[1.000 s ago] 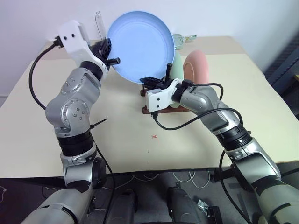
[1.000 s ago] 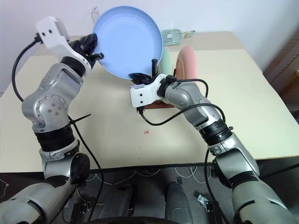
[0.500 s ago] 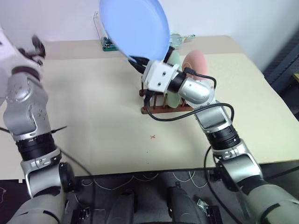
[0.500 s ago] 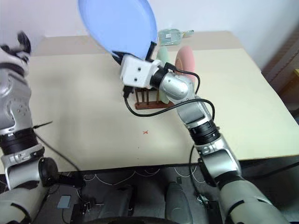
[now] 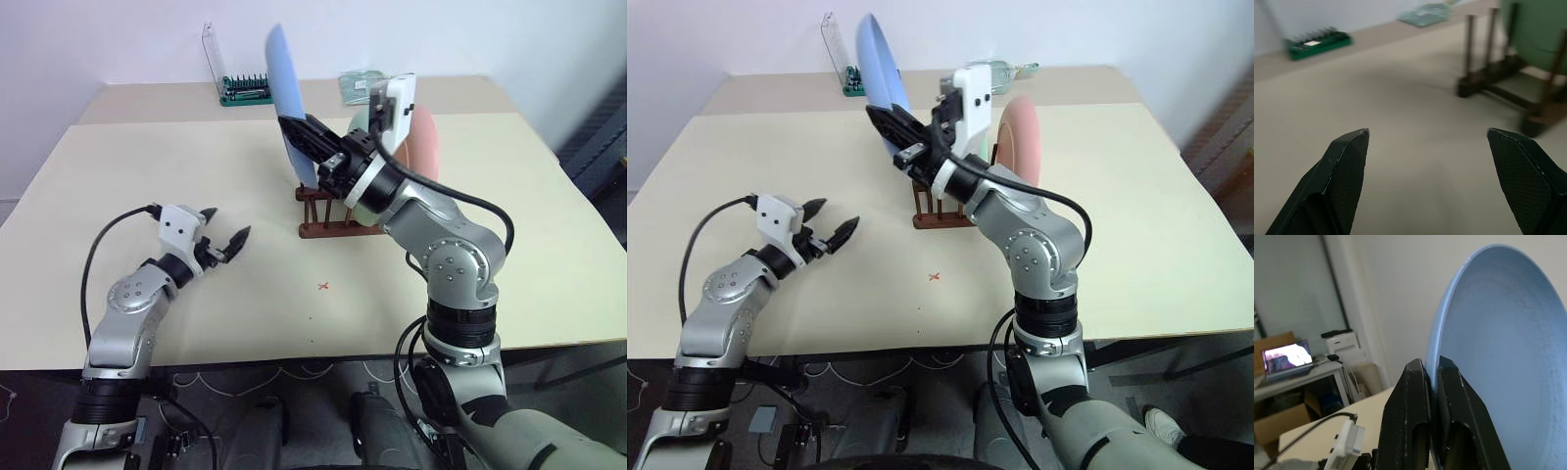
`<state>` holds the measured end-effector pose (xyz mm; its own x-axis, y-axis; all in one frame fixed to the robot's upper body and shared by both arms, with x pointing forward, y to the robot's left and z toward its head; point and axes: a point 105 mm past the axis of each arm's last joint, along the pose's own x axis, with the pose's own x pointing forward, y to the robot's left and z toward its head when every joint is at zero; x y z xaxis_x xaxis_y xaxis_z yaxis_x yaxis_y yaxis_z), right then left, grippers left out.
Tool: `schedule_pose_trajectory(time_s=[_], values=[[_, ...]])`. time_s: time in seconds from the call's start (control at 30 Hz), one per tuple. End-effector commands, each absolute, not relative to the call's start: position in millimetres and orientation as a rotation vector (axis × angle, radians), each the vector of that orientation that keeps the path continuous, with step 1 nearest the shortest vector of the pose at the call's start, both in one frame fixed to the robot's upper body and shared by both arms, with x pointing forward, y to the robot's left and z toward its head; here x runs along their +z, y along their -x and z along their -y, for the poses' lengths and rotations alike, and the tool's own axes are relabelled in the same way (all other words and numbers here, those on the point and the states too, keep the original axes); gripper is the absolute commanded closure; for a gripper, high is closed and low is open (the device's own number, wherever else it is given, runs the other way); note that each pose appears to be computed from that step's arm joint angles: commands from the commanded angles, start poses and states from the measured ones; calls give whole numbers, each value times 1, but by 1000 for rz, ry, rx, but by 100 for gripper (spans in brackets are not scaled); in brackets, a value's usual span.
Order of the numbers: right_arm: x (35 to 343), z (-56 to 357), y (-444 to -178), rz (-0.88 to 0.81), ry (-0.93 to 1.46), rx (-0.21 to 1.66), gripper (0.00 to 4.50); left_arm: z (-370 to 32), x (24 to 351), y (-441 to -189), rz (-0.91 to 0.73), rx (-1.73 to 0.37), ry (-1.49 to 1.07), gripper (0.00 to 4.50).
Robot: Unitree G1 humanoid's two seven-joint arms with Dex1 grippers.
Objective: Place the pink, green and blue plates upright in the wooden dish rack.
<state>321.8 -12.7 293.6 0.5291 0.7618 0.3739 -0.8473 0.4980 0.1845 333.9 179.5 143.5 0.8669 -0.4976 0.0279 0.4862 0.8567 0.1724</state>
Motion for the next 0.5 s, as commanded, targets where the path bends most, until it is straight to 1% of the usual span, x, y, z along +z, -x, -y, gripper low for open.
schedule_pose_trajectory(time_s=[0.03,0.17,0.5], values=[[297,17,-323,240,-432,974,450,-170,153,-324,98,-603,-154,56],[288,20,-332,172,-518,937,450,-166,149,-319,77,-637,-172,56],[266,23,-354,7,-613,839,450,-159,147,-317,71,-650,-157,56]])
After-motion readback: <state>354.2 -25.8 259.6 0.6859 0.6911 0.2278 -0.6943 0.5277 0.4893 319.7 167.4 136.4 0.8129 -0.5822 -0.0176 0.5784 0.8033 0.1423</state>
